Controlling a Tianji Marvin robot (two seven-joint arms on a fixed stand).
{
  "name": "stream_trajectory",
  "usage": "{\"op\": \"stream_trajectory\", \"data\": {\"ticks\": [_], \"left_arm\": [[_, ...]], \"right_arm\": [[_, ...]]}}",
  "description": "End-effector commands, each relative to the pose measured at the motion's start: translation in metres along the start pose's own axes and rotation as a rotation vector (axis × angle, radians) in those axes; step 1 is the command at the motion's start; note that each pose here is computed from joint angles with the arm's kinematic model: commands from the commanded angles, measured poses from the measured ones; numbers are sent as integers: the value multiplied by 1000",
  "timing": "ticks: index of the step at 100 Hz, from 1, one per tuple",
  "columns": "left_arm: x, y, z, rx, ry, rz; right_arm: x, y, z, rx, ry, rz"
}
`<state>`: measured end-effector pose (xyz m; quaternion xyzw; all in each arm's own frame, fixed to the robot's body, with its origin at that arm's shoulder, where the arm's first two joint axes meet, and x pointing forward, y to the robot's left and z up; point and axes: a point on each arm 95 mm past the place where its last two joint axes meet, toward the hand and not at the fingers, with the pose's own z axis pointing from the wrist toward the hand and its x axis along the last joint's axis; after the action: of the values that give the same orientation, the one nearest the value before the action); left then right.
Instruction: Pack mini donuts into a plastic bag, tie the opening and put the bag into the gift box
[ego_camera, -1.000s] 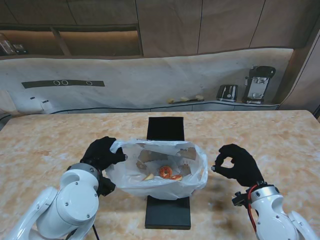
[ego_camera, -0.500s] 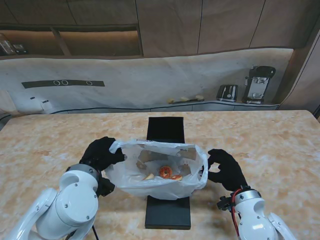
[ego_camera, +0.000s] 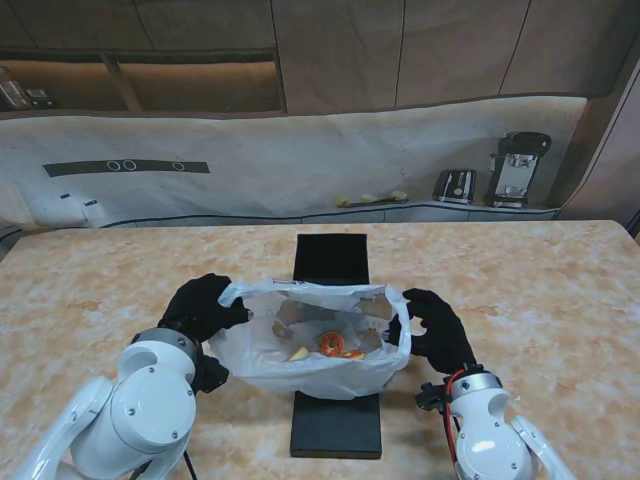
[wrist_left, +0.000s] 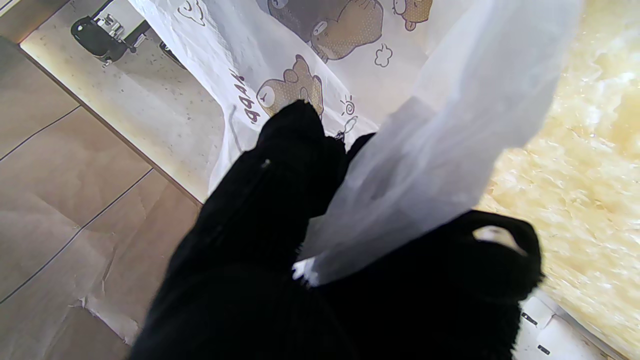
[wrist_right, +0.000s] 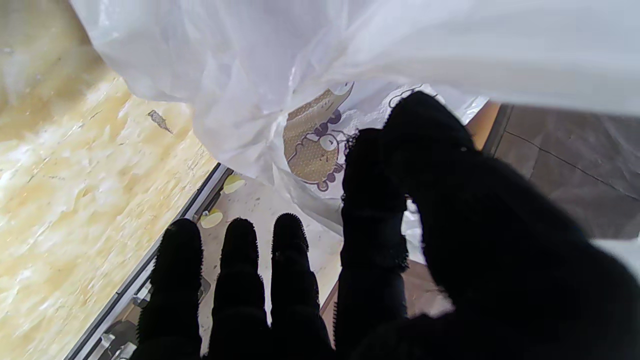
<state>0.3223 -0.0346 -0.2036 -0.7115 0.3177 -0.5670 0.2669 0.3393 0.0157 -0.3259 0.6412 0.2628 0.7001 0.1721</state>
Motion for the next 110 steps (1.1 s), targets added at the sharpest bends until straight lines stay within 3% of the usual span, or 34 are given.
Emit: {"op": "stream_trajectory", "data": {"ticks": [1, 33, 110], "left_arm": [[2, 1, -2, -12, 8, -6], [3, 1, -2, -16, 9, -5], [9, 5, -7, -61, 35, -33]], "right_arm": [[1, -10, -1, 17, 3, 18], [1, -20, 4, 20, 34, 90], [15, -44, 20, 114, 117, 177]]}}
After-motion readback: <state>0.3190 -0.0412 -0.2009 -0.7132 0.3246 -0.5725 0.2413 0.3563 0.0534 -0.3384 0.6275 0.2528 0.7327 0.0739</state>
